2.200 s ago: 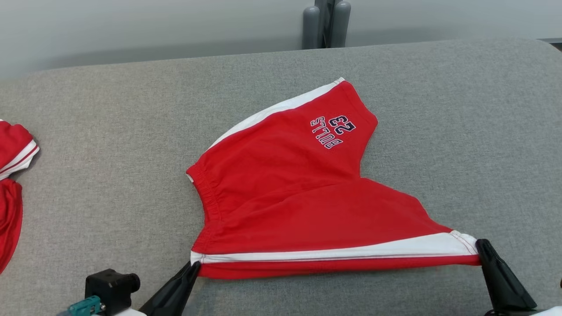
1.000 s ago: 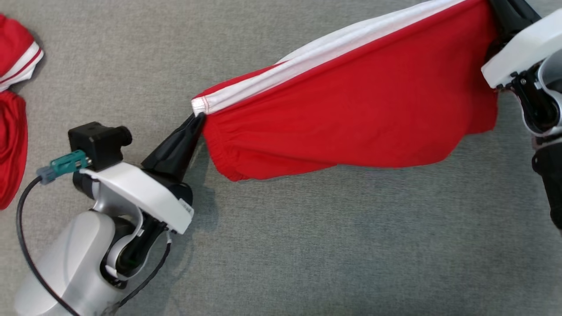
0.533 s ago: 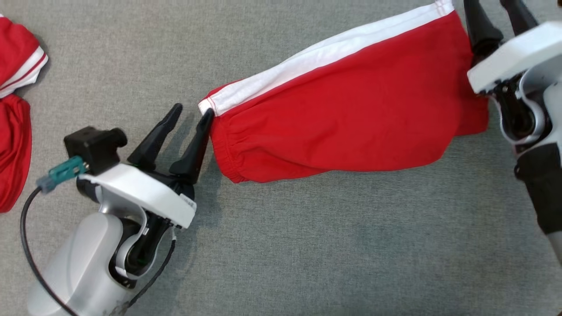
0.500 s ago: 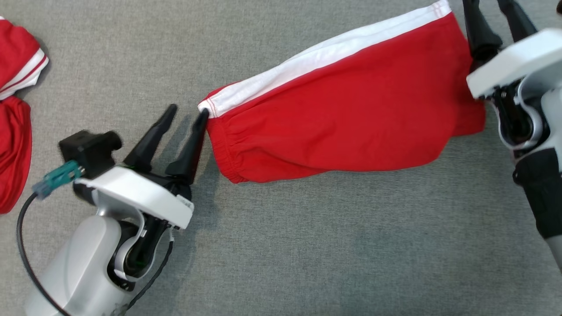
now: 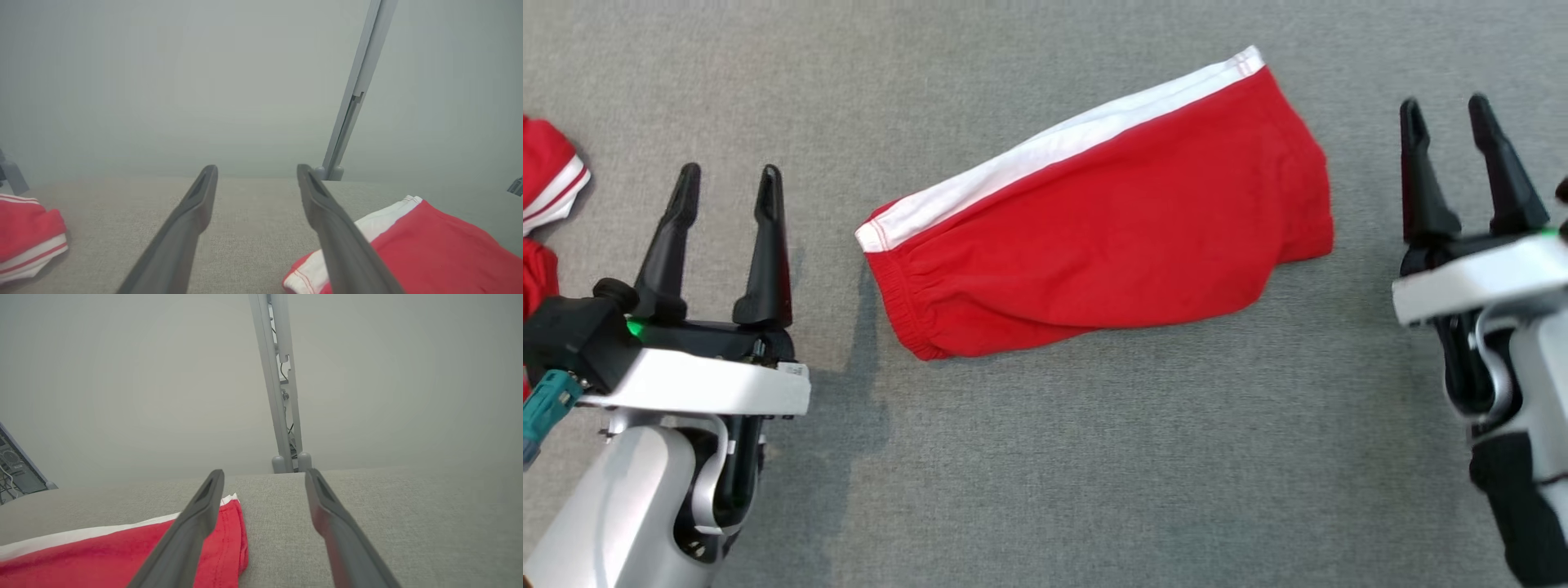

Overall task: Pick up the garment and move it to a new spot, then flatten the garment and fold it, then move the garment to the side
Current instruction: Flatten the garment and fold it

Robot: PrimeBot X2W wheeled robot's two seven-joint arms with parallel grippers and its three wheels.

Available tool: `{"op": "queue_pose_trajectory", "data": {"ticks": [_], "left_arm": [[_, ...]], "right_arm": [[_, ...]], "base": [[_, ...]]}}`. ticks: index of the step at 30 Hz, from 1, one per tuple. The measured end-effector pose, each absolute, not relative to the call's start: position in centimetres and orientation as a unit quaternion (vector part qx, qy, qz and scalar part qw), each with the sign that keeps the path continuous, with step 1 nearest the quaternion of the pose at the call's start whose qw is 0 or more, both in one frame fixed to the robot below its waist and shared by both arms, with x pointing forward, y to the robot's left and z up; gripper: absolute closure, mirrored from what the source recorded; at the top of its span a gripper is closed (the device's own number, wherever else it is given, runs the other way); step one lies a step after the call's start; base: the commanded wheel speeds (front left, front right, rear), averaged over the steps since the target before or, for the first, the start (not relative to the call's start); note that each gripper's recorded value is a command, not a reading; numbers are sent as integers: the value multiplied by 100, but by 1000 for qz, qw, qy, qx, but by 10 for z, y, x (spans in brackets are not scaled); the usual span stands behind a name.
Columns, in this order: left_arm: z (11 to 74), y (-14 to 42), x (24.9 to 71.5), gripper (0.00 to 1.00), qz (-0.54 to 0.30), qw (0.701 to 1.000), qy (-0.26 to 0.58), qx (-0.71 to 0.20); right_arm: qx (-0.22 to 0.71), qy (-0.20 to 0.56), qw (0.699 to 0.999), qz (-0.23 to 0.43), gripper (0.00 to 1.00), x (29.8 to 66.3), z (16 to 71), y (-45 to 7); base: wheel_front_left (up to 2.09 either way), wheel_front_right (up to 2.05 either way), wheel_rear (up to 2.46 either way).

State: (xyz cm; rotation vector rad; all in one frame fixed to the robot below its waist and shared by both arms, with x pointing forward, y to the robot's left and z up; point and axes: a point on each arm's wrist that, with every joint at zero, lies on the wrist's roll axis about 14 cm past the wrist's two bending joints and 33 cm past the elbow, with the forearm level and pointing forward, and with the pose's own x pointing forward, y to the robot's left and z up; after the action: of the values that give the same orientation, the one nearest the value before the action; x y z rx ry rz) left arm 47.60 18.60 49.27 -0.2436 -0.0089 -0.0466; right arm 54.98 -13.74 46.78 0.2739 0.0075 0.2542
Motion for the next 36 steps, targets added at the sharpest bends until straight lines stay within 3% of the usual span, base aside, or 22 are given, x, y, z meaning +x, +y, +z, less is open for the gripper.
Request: {"op": "queue_pose_trajectory", "data": {"ticks": [14,36], "left_arm": [[497,189,466,0,-21,998,-18,-53],[497,202,456,0,-6,999,-25,-41]], "right_arm": [[91,-9,991,95,0,469,488,-147],[72,10,993,95,0,481,490,-152]], "base": [[0,0,0],[0,0,0]]}}
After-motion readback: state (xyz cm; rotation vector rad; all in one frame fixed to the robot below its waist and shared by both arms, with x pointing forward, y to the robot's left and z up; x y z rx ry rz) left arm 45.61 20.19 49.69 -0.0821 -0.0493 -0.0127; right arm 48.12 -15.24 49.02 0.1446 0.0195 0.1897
